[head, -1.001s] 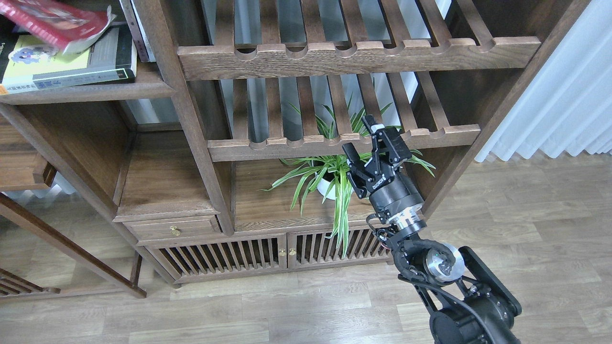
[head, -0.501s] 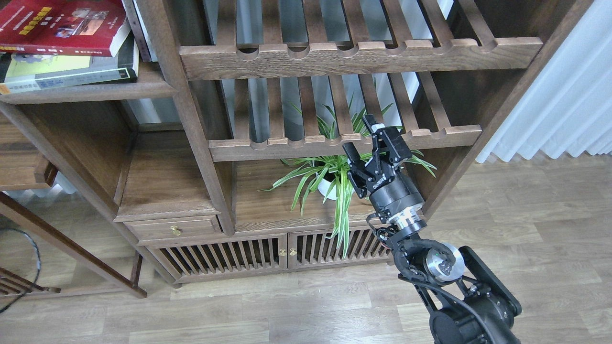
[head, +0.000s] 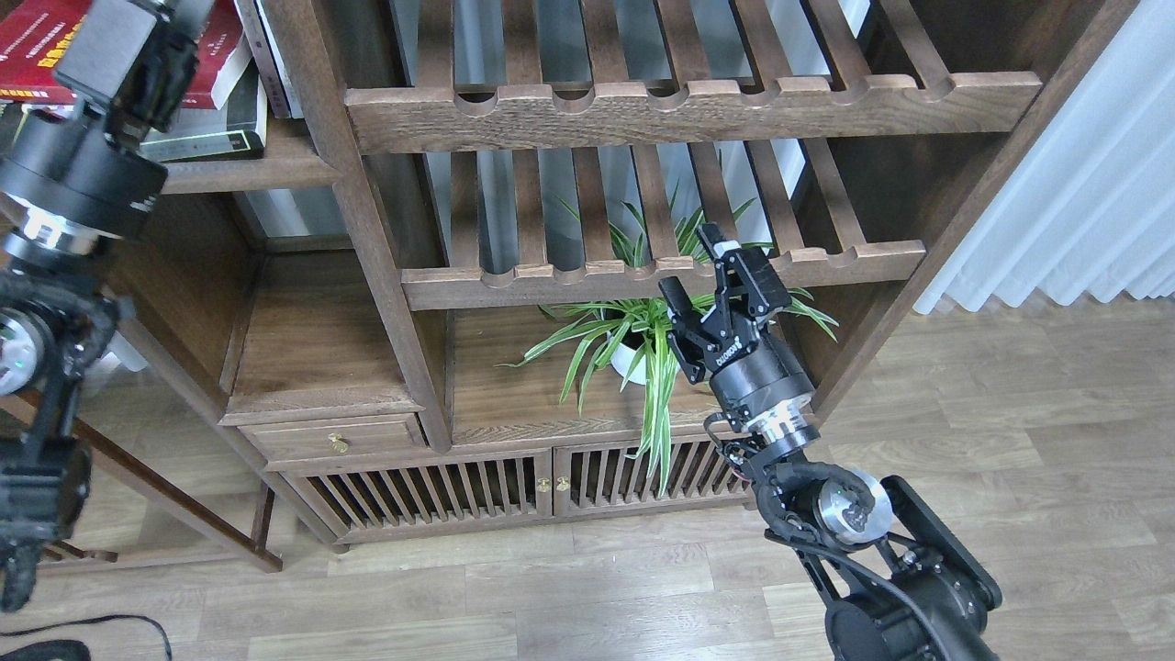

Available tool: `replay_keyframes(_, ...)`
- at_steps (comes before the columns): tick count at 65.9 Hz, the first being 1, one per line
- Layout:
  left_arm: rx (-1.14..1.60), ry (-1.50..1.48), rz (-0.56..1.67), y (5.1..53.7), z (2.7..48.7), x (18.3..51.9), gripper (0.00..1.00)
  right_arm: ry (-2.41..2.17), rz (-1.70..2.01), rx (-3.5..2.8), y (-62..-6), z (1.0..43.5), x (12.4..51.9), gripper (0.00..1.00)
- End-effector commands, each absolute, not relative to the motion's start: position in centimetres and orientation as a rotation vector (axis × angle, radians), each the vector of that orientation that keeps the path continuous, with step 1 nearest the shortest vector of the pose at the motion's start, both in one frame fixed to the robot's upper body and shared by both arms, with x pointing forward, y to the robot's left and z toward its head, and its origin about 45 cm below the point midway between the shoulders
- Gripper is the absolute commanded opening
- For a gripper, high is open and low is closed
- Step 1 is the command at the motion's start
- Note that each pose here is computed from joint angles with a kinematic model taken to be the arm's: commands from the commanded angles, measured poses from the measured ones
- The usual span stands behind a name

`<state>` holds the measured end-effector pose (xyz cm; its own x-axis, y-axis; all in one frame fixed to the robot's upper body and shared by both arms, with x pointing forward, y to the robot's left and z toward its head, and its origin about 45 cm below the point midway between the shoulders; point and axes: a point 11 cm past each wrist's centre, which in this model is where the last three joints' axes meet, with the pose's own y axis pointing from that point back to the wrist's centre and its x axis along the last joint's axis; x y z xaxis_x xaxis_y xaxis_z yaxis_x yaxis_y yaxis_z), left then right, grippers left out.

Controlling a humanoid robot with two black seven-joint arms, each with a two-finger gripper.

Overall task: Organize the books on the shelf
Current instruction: 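Release the red book and withdraw the left gripper downward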

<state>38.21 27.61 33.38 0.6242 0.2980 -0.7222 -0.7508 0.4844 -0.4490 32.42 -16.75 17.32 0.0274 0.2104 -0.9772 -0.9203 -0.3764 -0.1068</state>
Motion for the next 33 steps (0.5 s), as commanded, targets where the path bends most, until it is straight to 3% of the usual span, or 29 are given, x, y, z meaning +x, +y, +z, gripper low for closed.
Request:
replay_keyframes(1, -0.800, 0.716, 0.696, 25.6, 29.5, 37.1, 0.68, 0.799, 1.524, -1.373, -16.7, 17.3, 32.4, 0.88)
replay_keyframes(33, -0.643, 0.967, 0.626, 17.0, 20.7, 32.6, 0.71, 0.801, 1.522, -1.376, -16.7, 17.3, 32.5, 0.91)
